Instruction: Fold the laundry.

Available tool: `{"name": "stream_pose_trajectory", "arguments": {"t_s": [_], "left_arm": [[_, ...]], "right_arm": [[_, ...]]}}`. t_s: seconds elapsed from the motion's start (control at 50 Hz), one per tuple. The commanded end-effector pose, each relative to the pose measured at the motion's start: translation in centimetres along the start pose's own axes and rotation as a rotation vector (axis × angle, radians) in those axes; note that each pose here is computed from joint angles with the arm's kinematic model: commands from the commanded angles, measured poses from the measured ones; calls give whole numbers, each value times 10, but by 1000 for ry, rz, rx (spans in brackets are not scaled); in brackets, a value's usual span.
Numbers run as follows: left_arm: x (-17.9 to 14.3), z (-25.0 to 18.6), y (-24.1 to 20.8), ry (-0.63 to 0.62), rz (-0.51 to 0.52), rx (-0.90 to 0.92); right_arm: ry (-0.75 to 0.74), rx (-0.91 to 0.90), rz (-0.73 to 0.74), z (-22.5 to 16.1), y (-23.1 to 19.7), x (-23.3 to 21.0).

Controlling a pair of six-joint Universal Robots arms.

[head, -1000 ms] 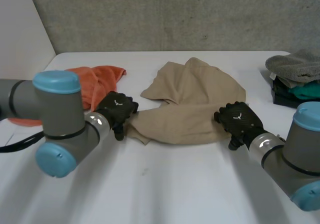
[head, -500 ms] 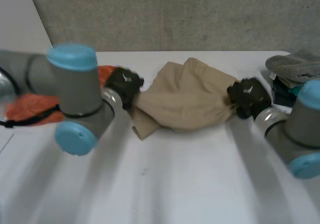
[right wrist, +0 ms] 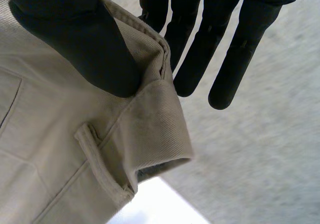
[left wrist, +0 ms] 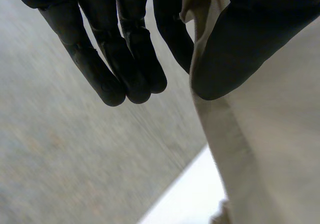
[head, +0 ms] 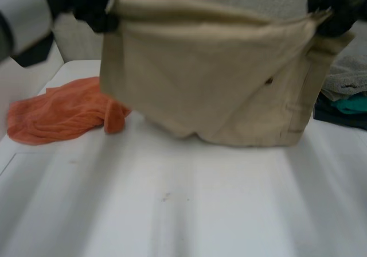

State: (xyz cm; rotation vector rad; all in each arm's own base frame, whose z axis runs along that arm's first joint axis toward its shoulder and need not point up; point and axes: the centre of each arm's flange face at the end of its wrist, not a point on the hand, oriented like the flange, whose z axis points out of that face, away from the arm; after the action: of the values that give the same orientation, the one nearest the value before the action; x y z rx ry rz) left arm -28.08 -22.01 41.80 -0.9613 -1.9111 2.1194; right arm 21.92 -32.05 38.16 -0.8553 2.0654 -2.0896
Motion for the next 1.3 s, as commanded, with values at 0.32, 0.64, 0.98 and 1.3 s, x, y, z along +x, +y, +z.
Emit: {"name": "stream_pose_trajectory", "arguments": {"t_s": [0.32, 0.64, 0.98, 1.3], "left_arm": [[-74, 71, -68, -431, -95, 634], [-29, 64, 42, -258, -93, 209], [78, 12, 229, 55, -21, -436], [95, -99, 196, 339, 254, -721]], "right_arm": [[293, 755, 29, 71, -72, -6], [-15, 398, 69, 77, 11, -40], [-305, -183, -23, 16, 200, -109], [-521, -650, -194, -89, 165, -86]]}}
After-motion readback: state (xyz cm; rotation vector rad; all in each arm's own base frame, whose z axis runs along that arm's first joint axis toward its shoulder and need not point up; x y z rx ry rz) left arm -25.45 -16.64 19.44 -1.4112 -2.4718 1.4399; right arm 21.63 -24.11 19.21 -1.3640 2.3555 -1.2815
